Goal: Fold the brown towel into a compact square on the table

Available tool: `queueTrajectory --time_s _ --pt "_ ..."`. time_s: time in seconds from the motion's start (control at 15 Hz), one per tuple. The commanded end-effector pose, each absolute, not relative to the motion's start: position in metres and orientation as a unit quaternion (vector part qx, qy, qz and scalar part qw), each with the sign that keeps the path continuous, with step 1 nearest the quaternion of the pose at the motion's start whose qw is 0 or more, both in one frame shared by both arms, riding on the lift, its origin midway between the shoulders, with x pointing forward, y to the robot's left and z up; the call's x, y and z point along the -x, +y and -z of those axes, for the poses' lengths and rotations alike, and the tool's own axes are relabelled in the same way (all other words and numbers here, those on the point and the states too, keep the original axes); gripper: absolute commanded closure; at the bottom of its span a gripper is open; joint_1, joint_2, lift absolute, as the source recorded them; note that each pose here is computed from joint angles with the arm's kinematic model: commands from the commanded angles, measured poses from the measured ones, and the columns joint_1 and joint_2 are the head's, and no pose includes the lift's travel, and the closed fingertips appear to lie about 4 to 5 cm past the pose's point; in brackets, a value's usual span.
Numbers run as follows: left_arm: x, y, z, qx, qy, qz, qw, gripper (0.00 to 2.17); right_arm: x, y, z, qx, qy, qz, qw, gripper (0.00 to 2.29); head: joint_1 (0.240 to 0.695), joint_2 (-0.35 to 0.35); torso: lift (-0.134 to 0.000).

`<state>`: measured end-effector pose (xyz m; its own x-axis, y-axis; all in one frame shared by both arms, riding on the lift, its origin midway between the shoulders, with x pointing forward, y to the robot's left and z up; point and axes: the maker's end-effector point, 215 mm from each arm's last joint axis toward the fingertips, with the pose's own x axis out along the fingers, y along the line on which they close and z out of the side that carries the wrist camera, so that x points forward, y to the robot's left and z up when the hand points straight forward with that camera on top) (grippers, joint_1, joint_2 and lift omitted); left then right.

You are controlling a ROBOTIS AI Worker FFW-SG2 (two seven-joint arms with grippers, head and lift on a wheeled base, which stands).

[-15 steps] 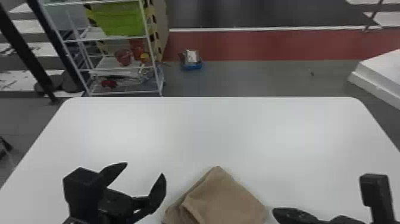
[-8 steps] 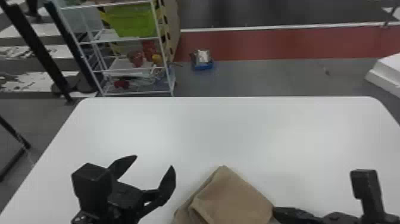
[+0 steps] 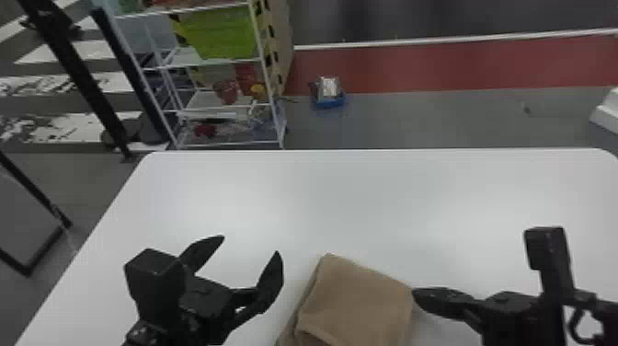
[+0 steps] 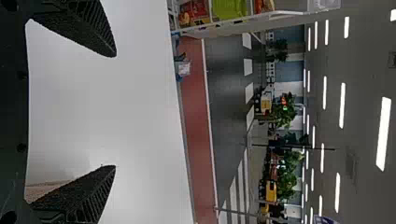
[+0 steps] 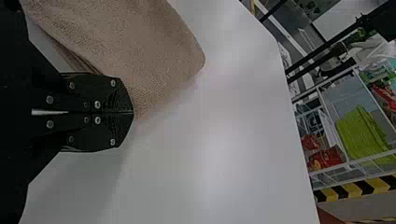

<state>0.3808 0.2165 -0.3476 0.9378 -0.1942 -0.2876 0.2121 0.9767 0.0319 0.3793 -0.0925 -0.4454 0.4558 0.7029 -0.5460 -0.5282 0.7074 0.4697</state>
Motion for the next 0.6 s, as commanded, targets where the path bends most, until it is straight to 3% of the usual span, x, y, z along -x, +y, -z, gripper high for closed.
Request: queueTrajectory --time_s 0.0,0.53 --pt "-0.381 0.220 0.347 -0.030 0.142 0.101 0.984 0.02 -0.397 -0.075 0.445 -0.120 0.372 -0.375 0.840 2.02 0.695 0.185 -0.124" --pt "-0.383 0.225 0.349 -0.027 0.143 0.099 0.984 0.02 -0.438 -0.039 0.449 -0.108 0.374 -0.396 0.832 2.02 0.695 0.246 -0.124"
